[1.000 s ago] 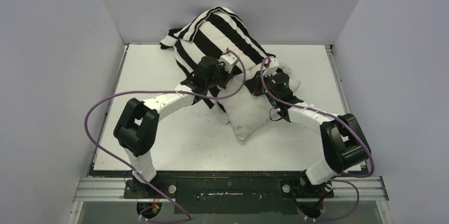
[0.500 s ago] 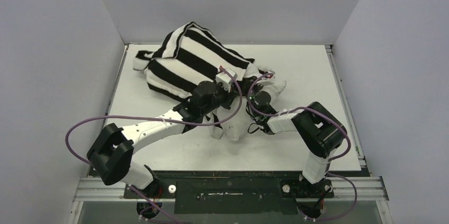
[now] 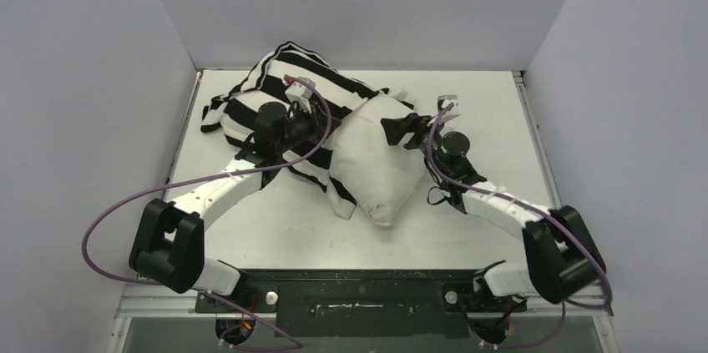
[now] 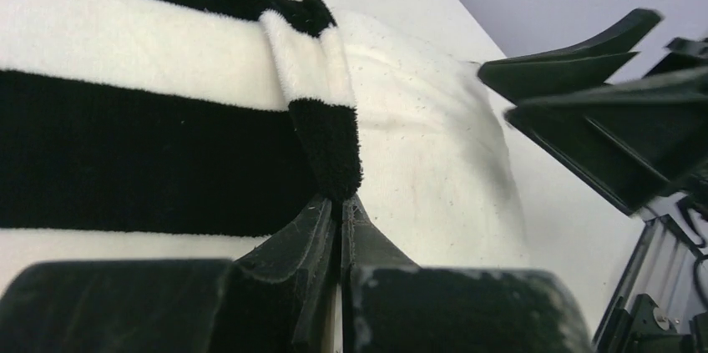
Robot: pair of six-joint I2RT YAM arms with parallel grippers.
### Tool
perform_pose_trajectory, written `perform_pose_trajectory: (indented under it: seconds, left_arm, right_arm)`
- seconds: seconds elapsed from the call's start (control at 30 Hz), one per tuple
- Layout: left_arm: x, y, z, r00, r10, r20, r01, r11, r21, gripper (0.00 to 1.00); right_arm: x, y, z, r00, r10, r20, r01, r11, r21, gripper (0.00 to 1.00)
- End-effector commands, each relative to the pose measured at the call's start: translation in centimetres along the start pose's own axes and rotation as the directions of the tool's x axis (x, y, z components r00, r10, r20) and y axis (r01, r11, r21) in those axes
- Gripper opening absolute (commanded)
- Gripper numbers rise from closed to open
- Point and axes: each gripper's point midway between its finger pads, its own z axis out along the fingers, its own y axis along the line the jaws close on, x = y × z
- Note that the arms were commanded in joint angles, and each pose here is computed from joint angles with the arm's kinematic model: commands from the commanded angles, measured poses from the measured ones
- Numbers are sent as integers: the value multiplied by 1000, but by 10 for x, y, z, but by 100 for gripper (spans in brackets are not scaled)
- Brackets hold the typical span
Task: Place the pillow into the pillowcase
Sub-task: Stuff the pillow into the pillowcase.
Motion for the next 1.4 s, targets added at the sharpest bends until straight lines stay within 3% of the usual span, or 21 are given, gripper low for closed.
perform_pose_trajectory:
  seconds: [0.0,0.17,0.37,0.5,0.57,0.6,0.67,0.7,0.73,0.87,0.97,1.07,1.17,1.37]
  left_arm:
    - [-52,-32,-11,995,8,101,-21,991,129,0]
    - [-46,-32,-12,995,-33,93,18,988,153,0]
    - [-37,-33,-16,995,-60,80,46,985,166,0]
    - [-41,-37,-19,992,-97,83,81,980,184,0]
    - [-45,-41,-20,989,-124,87,104,973,206,0]
    - [-47,-43,-21,987,-139,85,118,970,215,0]
    - [-52,-46,-22,979,-180,91,157,963,219,0]
    - [-54,-47,-23,973,-212,93,187,957,221,0]
    - [-58,-51,-25,962,-260,86,235,945,227,0]
    - [-67,-71,-35,930,-364,53,346,915,210,0]
    - [-48,-89,-35,950,-313,-6,310,938,157,0]
    - [-13,-77,-38,960,-269,-71,271,962,21,0]
    - [10,-62,-47,945,-321,-63,317,947,-55,0]
    - [0,-81,-58,933,-359,9,359,933,0,0]
  right_arm:
    - [10,38,-37,888,-431,-163,385,888,-250,90]
    - [36,71,-46,650,-735,-194,620,661,-423,100]
    - [81,82,-46,467,-871,-152,728,476,-493,100]
    - [128,60,-25,377,-899,-223,740,437,-511,100]
    - [137,53,-5,415,-880,-230,751,474,-460,93]
    - [139,49,6,443,-865,-235,749,501,-433,82]
    - [134,44,31,520,-822,-233,742,570,-353,28]
    - [129,45,42,570,-791,-222,731,611,-305,12]
    - [122,46,51,619,-759,-203,715,651,-254,3]
    - [100,101,60,847,-531,0,512,817,-267,0]
    - [70,110,76,950,-289,121,309,930,-200,0]
    - [54,113,86,972,-112,206,157,962,-222,0]
    - [49,107,93,965,14,262,46,974,-223,0]
    - [63,98,102,912,271,308,-182,940,-288,0]
